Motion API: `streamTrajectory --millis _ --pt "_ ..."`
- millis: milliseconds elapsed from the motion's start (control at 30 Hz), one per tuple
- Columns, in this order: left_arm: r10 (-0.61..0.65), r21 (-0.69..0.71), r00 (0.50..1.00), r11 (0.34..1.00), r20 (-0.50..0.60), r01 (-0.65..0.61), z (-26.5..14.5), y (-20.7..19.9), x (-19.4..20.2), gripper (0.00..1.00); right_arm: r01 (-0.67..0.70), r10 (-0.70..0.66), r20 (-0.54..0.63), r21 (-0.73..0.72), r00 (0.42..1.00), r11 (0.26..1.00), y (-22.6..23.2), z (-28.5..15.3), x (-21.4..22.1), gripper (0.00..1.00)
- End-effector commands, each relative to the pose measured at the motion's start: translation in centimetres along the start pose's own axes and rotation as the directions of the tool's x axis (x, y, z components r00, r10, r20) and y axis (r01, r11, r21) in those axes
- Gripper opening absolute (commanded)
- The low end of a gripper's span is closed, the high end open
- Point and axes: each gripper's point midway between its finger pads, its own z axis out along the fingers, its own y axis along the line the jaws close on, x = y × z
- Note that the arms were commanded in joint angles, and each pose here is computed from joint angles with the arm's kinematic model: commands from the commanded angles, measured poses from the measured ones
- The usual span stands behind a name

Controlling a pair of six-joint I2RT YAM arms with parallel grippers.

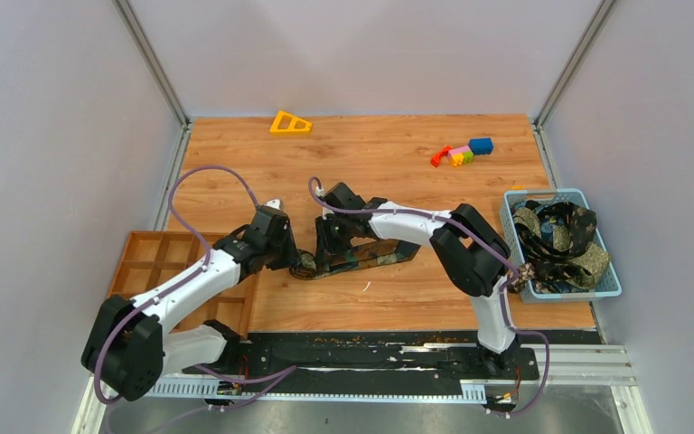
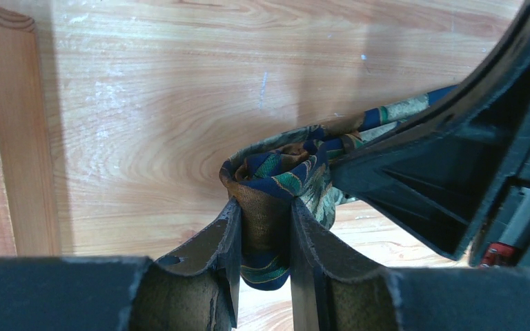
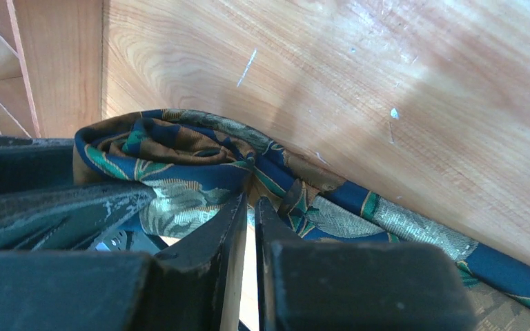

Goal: Roll the ties
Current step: Roll the tie at the center of the board.

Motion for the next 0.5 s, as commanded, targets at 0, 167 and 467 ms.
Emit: streamTrajectory --millis 0,167,467 --pt "0.031 0.008 0.999 0.999 0.045 -0.031 -0.7 -2.0 -1.8 0.21 0.03 -0.027 0.047 -0.057 0.999 0.998 1.7 -0.1 -1.4 0.11" --pt "0.055 -0.004 0.998 0.998 0.036 -0.055 -0.4 -3.2 -1.8 0.21 0.035 -0.032 0.05 -0.055 0.998 0.998 1.6 -0.5 -1.1 0.1" --pt "0.111 -0.069 0.994 0.992 0.015 -0.11 0.0 -4.9 -1.8 0.2 0.045 -0.043 0.058 -0.044 0.997 0.998 1.4 -1.4 -0.9 0.1"
